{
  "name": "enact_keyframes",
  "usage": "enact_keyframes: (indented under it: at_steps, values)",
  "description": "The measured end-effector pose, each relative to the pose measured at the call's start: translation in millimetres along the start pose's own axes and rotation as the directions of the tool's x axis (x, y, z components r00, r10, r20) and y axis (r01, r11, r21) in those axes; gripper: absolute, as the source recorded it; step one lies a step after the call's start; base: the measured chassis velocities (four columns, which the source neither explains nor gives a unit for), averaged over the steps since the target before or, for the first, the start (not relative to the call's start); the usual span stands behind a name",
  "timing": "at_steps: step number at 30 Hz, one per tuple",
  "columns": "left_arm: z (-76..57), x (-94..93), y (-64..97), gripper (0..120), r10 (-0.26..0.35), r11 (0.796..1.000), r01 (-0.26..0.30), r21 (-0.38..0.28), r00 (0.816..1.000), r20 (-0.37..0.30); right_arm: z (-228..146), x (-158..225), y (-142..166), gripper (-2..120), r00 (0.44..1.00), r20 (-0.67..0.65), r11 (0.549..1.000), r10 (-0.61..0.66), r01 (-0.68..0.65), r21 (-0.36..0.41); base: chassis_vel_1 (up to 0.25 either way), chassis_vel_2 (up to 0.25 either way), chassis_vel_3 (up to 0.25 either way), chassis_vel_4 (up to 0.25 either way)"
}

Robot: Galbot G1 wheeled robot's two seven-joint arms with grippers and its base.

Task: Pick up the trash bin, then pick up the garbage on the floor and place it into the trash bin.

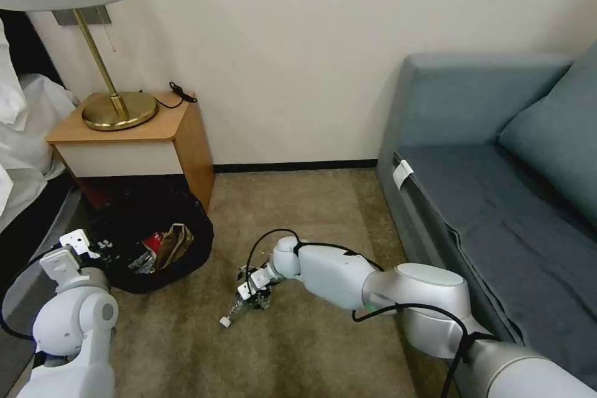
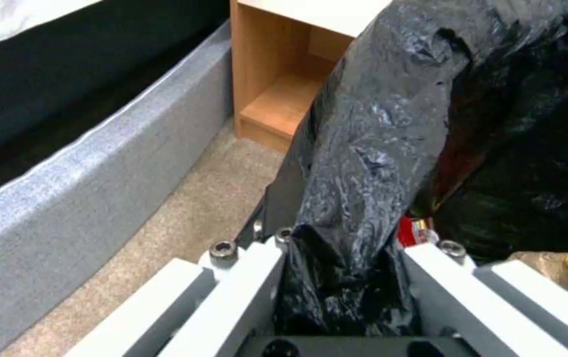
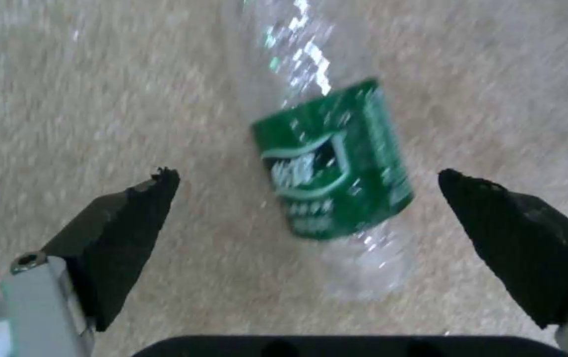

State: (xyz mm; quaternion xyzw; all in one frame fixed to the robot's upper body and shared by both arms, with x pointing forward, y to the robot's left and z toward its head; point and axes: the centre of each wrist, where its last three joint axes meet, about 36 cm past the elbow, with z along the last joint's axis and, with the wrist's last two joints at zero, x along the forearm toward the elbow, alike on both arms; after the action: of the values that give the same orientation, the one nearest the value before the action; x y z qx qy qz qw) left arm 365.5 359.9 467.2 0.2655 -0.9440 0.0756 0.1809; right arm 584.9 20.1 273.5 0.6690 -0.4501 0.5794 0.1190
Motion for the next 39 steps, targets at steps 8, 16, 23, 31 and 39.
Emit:
enact_keyframes:
  at_steps: [8,16,23,31,39]
  values:
    - [0.7,-0.4,0.7,2,0.005,1.000,-0.005,0.008,1.000,0.000,11,-6,11,100,1.000,-0.020,1.000,-0.001,0.001,-0.023,0.000,0.000,0.000,0.000]
    - [-0.9,5.0,2.8,2,0.013,1.000,-0.013,0.021,1.000,0.004,10,-3,8,100,0.999,-0.010,0.999,0.034,-0.034,-0.030,0.000,0.000,0.000,0.000]
    - [-17.6,7.6,17.2,2,-0.010,0.999,0.009,0.034,0.999,0.030,11,5,-3,100,0.998,-0.009,0.997,0.064,-0.064,-0.032,0.000,0.000,0.000,0.000]
    - [-35.1,6.7,42.8,2,-0.052,0.996,0.048,0.072,0.997,0.050,18,0,6,100,0.999,-0.024,0.998,0.044,-0.045,-0.043,0.000,0.000,0.000,0.000]
    - [-37.6,6.3,46.7,2,-0.052,0.995,0.048,0.085,0.997,0.050,21,-4,13,100,0.999,-0.027,0.998,0.042,-0.043,-0.050,0.000,0.000,0.000,0.000]
